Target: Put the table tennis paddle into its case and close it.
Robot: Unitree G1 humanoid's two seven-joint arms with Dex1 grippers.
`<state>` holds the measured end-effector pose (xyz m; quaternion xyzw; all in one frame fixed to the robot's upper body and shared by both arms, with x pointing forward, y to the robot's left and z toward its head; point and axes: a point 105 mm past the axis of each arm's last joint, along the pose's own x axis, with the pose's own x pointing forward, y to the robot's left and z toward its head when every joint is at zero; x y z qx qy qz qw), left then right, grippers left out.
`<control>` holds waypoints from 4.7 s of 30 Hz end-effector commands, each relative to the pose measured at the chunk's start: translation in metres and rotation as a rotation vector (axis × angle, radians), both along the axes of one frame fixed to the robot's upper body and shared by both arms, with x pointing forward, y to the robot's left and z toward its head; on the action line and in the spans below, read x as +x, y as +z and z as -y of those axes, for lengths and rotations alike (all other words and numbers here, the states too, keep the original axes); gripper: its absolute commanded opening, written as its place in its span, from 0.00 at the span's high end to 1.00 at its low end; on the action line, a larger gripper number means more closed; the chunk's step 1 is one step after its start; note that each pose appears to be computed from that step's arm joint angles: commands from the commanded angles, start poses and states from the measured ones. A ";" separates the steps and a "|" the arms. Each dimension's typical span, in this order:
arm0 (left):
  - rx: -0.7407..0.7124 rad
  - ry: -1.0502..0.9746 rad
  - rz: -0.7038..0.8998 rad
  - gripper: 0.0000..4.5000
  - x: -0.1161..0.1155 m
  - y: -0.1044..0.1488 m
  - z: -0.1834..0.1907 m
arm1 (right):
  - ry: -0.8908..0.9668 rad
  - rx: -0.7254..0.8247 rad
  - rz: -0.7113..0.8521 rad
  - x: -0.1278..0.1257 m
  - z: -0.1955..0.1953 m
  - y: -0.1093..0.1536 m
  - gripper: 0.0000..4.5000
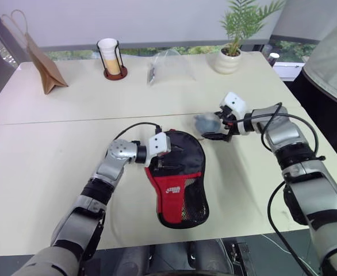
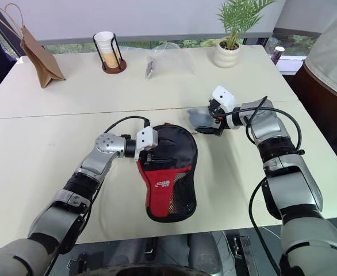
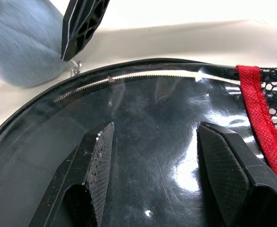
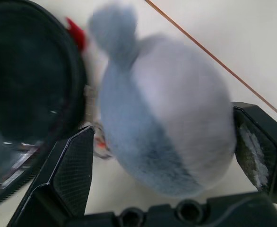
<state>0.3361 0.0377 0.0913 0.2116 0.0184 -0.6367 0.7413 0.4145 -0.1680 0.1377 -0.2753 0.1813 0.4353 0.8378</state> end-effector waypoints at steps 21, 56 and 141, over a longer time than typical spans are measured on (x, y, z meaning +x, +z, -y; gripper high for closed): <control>0.097 0.031 -0.095 0.34 -0.005 -0.027 -0.005 | 0.122 -0.290 0.229 -0.054 0.010 -0.001 0.99; 0.160 0.054 -0.113 0.34 -0.001 -0.038 -0.012 | 0.364 -0.283 0.028 -0.185 -0.009 -0.008 0.99; -0.131 0.168 -0.172 0.34 -0.064 0.145 -0.124 | 0.283 -0.026 0.113 -0.157 0.014 0.117 0.01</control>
